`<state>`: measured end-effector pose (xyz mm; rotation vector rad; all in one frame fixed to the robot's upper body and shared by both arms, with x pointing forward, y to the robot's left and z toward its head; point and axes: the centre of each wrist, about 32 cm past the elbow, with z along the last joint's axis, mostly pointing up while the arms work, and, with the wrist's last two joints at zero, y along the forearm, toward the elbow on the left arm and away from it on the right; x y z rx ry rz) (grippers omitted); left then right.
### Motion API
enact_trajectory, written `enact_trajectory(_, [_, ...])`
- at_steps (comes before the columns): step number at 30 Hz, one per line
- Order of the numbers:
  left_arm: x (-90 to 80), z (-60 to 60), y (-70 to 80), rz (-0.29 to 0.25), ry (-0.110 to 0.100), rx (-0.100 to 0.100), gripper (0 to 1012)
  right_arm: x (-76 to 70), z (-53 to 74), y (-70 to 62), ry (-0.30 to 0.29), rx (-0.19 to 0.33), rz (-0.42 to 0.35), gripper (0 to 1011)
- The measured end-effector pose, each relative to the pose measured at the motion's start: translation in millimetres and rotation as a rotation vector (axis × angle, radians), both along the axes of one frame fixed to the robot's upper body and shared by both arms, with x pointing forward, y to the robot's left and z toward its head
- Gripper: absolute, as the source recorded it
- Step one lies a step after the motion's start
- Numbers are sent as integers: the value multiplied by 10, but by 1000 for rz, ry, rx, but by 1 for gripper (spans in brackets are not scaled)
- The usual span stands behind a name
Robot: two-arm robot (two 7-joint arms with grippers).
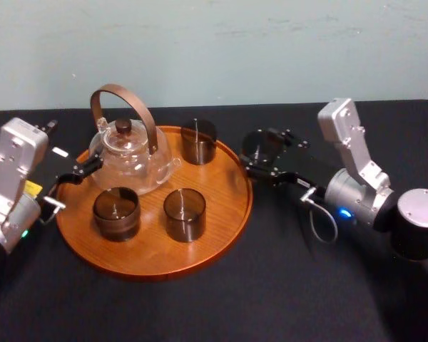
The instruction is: Pick up the glass from the table and place it on the tray.
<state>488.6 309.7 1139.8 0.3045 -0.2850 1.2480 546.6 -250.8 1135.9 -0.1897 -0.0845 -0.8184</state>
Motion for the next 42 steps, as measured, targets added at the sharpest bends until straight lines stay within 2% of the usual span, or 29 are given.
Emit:
enact_trajectory(15, [0, 0, 0, 0, 0, 0, 1001, 141, -1, 279, -3, 13, 84, 906])
enact_trajectory(26, [0, 0, 0, 0, 0, 0, 1001, 167, -36, 352, 6, 20, 99, 906])
enact_trajectory(42, [0, 0, 0, 0, 0, 0, 1001, 170, -72, 388, 13, 26, 112, 906])
